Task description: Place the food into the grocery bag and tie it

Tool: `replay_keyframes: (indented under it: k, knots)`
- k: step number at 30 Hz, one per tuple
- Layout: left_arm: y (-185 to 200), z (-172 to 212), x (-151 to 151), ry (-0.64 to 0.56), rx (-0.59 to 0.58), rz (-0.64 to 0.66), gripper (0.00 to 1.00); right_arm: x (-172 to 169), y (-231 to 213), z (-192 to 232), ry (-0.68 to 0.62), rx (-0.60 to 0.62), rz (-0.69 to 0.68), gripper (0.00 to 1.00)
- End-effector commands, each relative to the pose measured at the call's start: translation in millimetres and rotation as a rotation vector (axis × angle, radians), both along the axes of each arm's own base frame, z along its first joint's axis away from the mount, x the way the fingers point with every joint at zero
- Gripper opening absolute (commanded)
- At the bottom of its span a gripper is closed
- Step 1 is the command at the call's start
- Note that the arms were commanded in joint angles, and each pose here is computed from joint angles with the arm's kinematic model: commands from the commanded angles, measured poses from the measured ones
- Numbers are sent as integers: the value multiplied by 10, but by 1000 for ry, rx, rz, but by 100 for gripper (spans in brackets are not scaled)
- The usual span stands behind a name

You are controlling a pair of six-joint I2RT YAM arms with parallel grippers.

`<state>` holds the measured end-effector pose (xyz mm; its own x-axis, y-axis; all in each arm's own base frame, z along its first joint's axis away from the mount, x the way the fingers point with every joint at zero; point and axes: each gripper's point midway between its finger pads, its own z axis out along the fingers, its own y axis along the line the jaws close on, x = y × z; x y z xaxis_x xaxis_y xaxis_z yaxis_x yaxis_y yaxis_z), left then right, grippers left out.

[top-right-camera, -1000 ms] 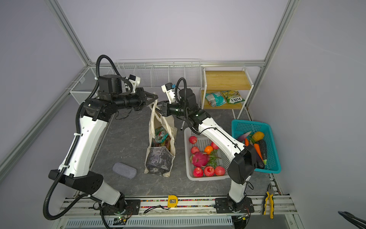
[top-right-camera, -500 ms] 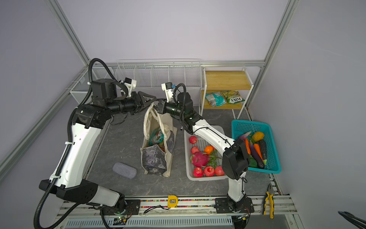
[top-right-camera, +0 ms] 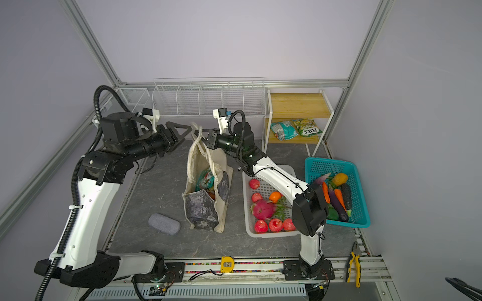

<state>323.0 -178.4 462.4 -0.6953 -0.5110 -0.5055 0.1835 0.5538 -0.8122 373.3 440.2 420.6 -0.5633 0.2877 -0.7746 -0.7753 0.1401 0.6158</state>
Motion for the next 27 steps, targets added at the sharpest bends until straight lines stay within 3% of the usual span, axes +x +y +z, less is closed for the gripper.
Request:
replay_keyframes:
  k: [1, 11, 24, 27]
  knots:
    - [76, 60, 205, 4, -114, 71, 62, -55, -34, 159, -53, 52, 11, 7]
    - [-143, 62, 487, 40, -290, 14, 59, -215, -54, 58, -52, 7, 59, 7]
    - [-128, -330, 525, 144, -207, 36, 55, -305, -112, 57, -71, -21, 63, 7]
    - [-126, -383, 525, 168, -195, 40, 51, -332, -118, 29, -69, -29, 70, 7]
